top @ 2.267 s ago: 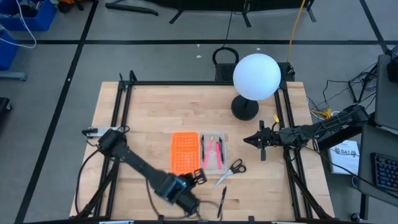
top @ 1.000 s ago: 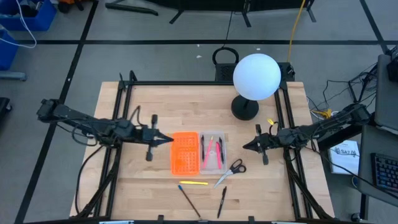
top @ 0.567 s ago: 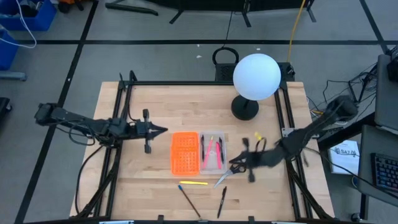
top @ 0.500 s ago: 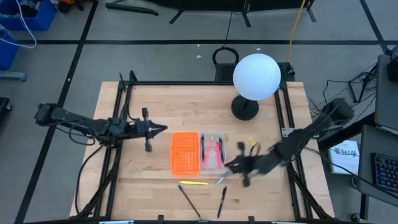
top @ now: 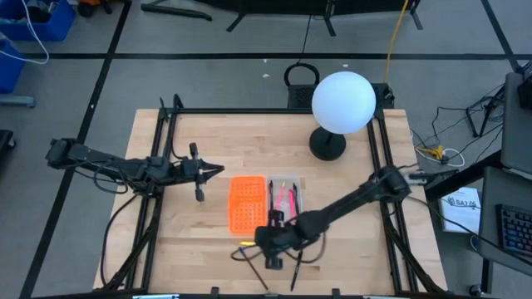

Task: Pick & place school supplies into a supply box
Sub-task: Put the yellow highlighter into the orange supply box, then put the brown pencil into the orange supply box

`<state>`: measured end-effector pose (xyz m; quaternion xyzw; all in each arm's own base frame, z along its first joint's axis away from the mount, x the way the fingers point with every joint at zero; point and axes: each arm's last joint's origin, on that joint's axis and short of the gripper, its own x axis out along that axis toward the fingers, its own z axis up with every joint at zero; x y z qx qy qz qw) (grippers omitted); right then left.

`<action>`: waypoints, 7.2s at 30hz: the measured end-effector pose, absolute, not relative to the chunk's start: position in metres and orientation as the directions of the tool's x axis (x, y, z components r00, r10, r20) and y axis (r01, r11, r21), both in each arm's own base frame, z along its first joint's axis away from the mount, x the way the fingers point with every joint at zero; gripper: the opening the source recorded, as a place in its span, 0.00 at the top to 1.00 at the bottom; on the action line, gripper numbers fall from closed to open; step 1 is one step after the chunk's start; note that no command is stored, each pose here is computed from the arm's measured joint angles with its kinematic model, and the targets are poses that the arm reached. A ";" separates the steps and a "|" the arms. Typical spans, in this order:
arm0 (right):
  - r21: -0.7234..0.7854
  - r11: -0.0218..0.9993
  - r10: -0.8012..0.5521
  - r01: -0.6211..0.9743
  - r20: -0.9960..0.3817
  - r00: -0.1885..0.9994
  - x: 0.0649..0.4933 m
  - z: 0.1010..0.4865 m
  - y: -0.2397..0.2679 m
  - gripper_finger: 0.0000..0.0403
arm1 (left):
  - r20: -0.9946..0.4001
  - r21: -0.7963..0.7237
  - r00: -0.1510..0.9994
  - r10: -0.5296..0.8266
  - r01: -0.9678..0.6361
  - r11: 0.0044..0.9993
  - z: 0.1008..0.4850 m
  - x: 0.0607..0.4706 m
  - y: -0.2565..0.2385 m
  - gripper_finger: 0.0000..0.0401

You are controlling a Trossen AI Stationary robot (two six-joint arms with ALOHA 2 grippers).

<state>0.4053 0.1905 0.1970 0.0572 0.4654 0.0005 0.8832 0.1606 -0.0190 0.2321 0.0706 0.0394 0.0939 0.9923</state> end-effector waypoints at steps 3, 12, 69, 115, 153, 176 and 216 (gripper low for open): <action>0.147 0.986 0.086 0.078 -0.850 0.519 0.417 0.187 0.187 0.91 | -0.104 0.172 0.976 0.193 -0.173 0.970 0.228 0.160 -0.019 0.92; 0.026 0.999 -0.004 0.047 -0.837 0.547 0.418 0.185 0.188 0.65 | -0.215 0.230 0.952 0.218 -0.168 0.959 0.217 0.158 -0.018 0.92; 0.150 0.988 0.106 0.033 -0.819 0.564 0.430 0.145 0.207 0.94 | -0.297 0.335 0.900 0.319 -0.215 0.917 0.208 0.155 -0.015 0.92; 0.556 0.182 -0.298 0.811 -0.755 0.584 0.357 0.138 0.093 0.94 | -0.212 0.457 0.816 0.538 -0.404 0.792 0.214 0.153 -0.008 0.92; 0.118 0.640 -0.612 0.759 -0.519 0.596 0.212 0.258 0.075 0.92 | -0.319 0.465 0.825 0.466 -0.292 0.836 0.203 0.150 -0.010 0.92; -0.009 1.000 -0.012 0.012 0.008 1.000 0.130 0.187 0.027 1.00 | -0.296 0.442 0.901 0.317 -0.166 0.882 0.208 0.154 -0.015 0.92; -0.218 0.976 -0.006 0.007 0.002 1.000 0.129 0.183 0.025 1.00 | -0.914 0.099 0.400 -0.076 0.401 0.911 0.227 0.273 -0.162 0.92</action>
